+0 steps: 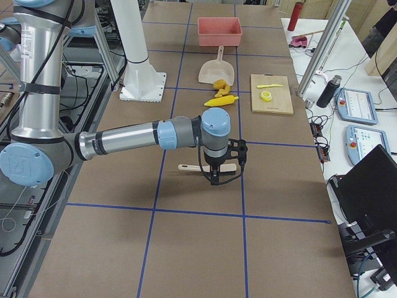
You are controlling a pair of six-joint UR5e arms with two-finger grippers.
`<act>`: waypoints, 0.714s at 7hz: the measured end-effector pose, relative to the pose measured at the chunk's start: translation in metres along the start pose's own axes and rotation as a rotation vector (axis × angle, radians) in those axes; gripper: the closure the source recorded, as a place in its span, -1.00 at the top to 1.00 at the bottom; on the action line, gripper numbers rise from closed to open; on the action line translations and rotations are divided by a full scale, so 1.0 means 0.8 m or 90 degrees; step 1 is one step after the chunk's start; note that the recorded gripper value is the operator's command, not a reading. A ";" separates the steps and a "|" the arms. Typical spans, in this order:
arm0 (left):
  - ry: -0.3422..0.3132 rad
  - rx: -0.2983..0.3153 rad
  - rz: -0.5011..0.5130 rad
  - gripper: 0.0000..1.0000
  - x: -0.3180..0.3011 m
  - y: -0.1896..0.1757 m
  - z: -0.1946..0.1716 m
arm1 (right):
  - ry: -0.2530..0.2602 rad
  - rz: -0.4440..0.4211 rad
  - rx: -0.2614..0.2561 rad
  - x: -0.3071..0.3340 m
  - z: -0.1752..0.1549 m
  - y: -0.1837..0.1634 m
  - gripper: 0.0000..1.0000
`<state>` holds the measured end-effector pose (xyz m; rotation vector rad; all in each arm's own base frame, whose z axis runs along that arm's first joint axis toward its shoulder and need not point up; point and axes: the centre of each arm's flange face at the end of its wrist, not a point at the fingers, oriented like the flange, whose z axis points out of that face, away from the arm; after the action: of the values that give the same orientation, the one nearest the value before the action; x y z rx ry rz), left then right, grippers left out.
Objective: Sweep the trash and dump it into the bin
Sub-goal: 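Lower the right gripper onto the white brush handle and grasp it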
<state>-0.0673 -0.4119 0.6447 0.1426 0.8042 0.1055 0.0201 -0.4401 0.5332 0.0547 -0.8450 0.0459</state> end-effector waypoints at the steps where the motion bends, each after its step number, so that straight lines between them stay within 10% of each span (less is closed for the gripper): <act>1: 0.001 -0.007 -0.041 0.97 0.002 -0.012 -0.002 | -0.012 0.010 -0.010 -0.036 0.004 0.005 1.00; 5: 0.005 -0.009 -0.076 0.97 0.008 -0.029 -0.009 | -0.021 0.040 -0.052 -0.163 0.065 0.059 1.00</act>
<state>-0.0668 -0.4330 0.6311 0.0813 0.8183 -0.0007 -0.1082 -0.3990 0.4711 -0.0484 -0.8804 0.0691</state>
